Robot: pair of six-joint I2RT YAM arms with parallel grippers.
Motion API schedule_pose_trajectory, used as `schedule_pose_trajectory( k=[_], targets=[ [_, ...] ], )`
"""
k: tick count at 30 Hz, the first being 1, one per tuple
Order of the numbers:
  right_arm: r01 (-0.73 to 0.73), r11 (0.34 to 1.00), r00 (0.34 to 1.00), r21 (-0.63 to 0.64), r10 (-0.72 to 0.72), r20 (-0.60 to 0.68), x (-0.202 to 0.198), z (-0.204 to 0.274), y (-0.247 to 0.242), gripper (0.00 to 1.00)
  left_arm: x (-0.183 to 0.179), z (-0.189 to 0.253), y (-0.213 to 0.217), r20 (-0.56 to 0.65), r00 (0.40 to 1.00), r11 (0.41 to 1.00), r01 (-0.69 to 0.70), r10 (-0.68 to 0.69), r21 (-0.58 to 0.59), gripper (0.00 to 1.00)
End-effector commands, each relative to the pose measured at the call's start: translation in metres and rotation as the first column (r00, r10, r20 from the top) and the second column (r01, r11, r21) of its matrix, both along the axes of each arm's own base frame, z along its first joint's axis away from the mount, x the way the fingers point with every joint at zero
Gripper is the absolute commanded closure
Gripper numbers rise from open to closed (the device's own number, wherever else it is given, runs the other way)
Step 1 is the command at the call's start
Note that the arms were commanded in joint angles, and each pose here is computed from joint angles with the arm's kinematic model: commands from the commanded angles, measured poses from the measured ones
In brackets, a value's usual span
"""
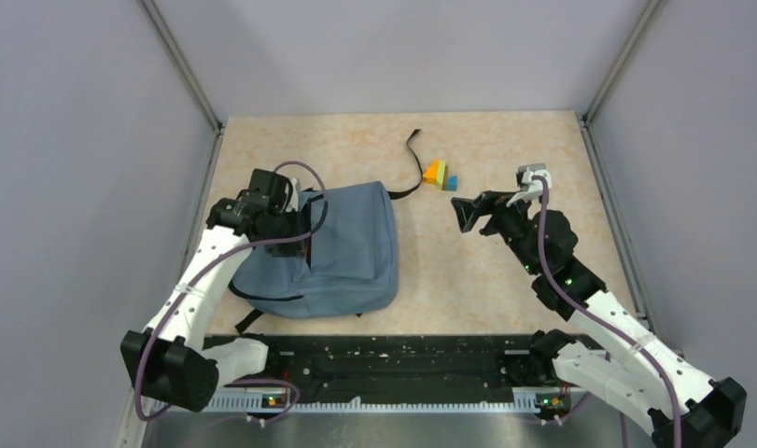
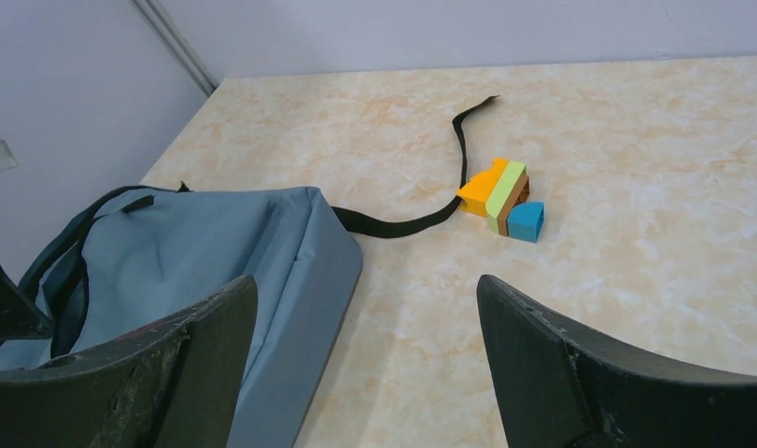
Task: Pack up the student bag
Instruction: Place the stationery in the student bag.
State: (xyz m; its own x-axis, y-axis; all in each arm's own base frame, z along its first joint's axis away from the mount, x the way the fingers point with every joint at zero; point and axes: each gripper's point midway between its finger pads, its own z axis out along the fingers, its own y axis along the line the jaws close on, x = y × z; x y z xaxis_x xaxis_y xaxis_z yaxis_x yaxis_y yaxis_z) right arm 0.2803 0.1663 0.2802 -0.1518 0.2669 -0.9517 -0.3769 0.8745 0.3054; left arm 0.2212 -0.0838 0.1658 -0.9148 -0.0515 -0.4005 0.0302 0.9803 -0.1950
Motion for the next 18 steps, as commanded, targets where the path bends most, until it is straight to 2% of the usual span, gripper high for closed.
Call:
schedule_pose_trajectory(
  k=[1, 5, 8, 11, 16, 18],
  targets=[
    [0.003, 1.0, 0.999, 0.031, -0.005, 0.04, 0.001, 0.015, -0.002, 0.15, 0.03, 0.014, -0.006, 0.113, 0.994, 1.0, 0.015, -0.013, -0.012, 0.92],
    [0.001, 0.999, 0.999, 0.032, -0.002, 0.039, 0.001, 0.015, -0.001, 0.15, 0.04, 0.016, -0.017, 0.135, 0.991, 0.998, 0.035, -0.027, -0.059, 0.93],
    [0.01, 1.0, 0.999, 0.027, -0.011, 0.037, 0.001, 0.014, -0.003, 0.15, 0.04, 0.017, -0.014, 0.128, 0.991, 0.998, 0.041, -0.035, -0.04, 0.92],
    [0.042, 0.999, 0.999, 0.007, -0.042, 0.031, 0.004, 0.011, -0.009, 0.15, 0.038, 0.032, -0.013, 0.166, 0.985, 0.997, 0.061, -0.054, -0.038, 0.86],
    [0.13, 0.988, 0.991, -0.087, -0.132, -0.011, 0.019, -0.005, -0.021, 0.13, 0.052, 0.072, -0.012, 0.403, 0.915, 0.996, 0.058, -0.028, -0.062, 0.46],
    [0.176, 0.975, 0.983, -0.135, -0.182, -0.038, 0.031, -0.014, -0.031, 0.12, 0.058, 0.076, -0.005, 0.447, 0.894, 0.998, 0.027, -0.003, -0.048, 0.32]
  ],
)
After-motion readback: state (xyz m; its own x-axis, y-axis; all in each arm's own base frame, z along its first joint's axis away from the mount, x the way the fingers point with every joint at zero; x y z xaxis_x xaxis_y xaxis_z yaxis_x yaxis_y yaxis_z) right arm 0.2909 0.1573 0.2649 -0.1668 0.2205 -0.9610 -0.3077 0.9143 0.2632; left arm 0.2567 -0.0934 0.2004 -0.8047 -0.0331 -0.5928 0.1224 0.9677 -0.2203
